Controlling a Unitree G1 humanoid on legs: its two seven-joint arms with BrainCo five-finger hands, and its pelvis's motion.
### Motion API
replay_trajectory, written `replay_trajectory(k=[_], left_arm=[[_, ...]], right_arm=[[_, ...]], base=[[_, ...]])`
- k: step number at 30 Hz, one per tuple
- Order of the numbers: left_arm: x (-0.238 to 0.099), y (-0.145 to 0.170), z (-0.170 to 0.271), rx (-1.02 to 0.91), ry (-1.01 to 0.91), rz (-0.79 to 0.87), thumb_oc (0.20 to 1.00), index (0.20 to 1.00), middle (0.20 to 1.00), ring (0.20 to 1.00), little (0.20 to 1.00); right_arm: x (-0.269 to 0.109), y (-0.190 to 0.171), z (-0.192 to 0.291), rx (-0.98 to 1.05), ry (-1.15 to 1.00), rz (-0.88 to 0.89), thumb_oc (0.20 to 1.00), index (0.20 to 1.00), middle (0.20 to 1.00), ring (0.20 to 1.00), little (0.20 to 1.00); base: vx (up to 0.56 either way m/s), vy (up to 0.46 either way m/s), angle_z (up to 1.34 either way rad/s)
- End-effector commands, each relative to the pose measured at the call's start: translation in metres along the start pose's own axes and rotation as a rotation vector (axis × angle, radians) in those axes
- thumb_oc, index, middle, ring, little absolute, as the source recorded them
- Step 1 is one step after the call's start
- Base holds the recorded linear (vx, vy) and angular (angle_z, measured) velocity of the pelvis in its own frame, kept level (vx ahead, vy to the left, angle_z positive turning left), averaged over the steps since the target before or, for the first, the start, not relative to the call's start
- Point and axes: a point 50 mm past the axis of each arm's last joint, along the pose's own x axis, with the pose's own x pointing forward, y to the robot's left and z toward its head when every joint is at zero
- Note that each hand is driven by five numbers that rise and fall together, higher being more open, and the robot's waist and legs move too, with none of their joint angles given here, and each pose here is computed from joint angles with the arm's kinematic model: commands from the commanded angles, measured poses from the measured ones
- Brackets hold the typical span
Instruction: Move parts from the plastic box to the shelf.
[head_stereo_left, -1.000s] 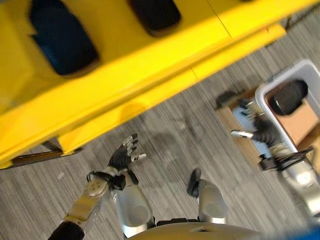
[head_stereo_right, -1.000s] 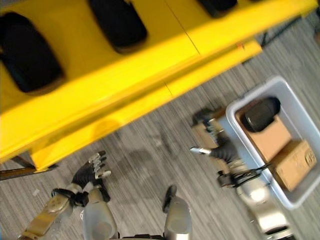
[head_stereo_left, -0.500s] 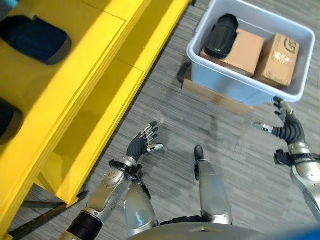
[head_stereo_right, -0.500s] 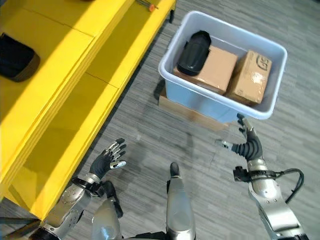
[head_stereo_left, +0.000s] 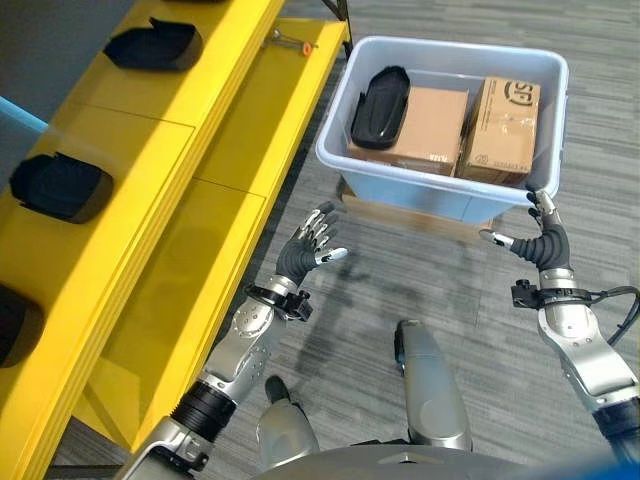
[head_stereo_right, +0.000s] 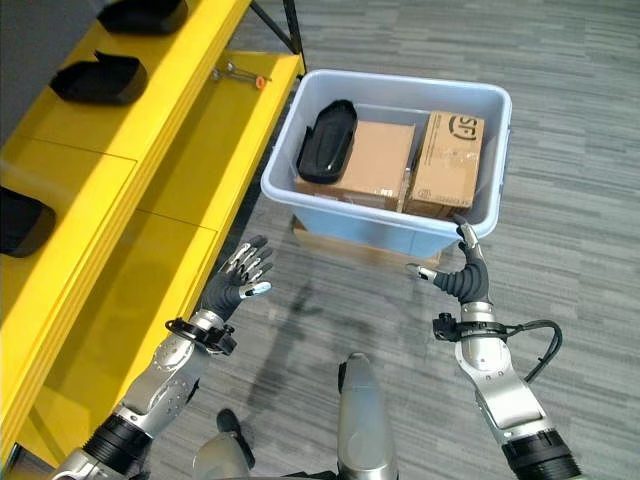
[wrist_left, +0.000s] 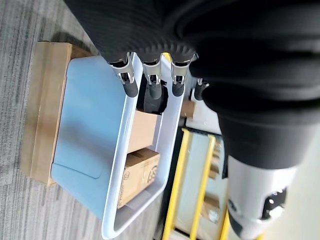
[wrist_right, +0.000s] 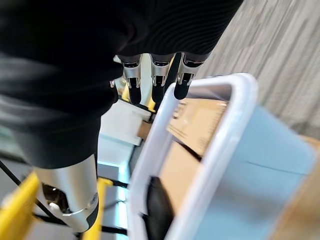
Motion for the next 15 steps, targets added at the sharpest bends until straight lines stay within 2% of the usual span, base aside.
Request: replay_trajectory(k=[1,5,8,12,15], left_arm=[[0.0,-0.001,0.007,0.009,-0.037,0.016,1.0,1.0,1.0,1.0,1.0],[-0.008,0.0,-0.007,0.056,0.052,0.034,1.0,1.0,1.0,1.0,1.0],[-0.013,0.007,-0.014,0.058,0.098,0.06,1.0,1.0,1.0,1.0,1.0],[-0.017,0.012,-0.011,0.091,0.095,0.041,1.0,1.0,1.0,1.0,1.0],[-0.024,0.019,-0.012,0.112,0.102,0.079,1.0,1.0,1.0,1.0,1.0]], right_arm=[[-0.005,0.008,0.014,0.055,-0.06,-0.003,1.0,1.0,1.0,1.0,1.0],[-0.017,0.023,0.004,0.128,0.019,0.07,1.0,1.0,1.0,1.0,1.0],[-0.021,0.026,0.004,0.161,0.036,0.105,1.0,1.0,1.0,1.0,1.0],[-0.027,0.031,0.003,0.166,0.049,0.152,1.0,1.0,1.0,1.0,1.0],[-0.03,0.04,0.001,0.168,0.071,0.175,1.0,1.0,1.0,1.0,1.0]], base=[[0.24,0.094,-1.07],[0.3,0.136,-0.55],[0.2,0.146,-1.14],[0.2,0.145,-0.33],[0.22,0.112,0.27]])
